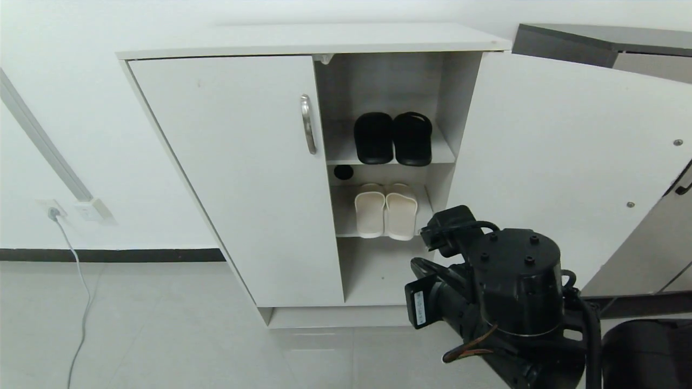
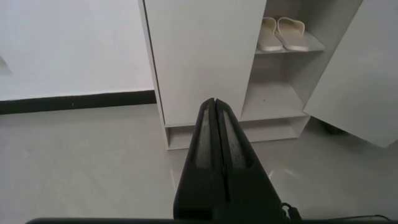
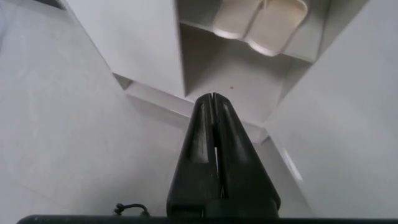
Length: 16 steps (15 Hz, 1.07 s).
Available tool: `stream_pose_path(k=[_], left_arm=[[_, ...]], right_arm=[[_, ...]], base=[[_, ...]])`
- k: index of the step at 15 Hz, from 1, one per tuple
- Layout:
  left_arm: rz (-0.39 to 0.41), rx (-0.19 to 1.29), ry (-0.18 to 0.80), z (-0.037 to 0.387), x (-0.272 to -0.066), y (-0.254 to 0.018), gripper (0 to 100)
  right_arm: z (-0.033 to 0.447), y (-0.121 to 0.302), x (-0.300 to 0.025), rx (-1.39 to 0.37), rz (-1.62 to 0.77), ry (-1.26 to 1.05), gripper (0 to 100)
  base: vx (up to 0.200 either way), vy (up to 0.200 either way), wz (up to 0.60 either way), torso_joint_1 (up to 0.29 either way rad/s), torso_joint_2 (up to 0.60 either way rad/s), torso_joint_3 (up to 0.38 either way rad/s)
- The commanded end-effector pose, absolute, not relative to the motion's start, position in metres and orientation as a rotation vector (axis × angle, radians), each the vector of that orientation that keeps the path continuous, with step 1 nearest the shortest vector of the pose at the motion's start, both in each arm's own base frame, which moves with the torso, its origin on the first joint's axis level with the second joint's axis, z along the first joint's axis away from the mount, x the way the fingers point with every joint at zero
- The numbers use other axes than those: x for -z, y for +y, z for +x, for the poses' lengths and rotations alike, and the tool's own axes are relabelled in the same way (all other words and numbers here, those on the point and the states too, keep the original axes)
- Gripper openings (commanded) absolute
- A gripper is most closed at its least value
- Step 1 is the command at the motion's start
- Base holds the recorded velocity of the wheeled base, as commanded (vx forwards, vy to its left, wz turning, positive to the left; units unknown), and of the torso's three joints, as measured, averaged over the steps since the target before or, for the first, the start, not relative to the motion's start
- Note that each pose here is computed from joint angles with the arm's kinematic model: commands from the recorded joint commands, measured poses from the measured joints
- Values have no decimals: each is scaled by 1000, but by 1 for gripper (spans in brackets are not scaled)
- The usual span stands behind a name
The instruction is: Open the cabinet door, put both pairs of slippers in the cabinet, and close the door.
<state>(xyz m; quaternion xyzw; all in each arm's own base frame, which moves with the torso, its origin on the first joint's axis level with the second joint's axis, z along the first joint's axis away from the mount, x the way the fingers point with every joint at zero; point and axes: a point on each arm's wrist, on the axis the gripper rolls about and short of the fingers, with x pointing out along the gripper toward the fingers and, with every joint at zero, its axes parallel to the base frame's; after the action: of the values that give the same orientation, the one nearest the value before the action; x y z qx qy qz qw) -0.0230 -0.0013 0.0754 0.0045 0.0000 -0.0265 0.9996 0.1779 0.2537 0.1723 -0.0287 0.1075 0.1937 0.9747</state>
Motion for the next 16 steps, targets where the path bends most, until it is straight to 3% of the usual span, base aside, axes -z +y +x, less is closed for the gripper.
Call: stream_pose_path(k=[1, 16], left_arm=[[9, 54, -2, -23, -76, -1, 0], [11, 54, -2, -23, -76, -1, 0]], right_arm=[[177, 255, -172, -396, -57, 215, 0], [177, 253, -170, -386, -65, 220, 0]], base=[[0, 0, 0, 66, -569, -378], [0, 0, 0, 129, -482, -339]])
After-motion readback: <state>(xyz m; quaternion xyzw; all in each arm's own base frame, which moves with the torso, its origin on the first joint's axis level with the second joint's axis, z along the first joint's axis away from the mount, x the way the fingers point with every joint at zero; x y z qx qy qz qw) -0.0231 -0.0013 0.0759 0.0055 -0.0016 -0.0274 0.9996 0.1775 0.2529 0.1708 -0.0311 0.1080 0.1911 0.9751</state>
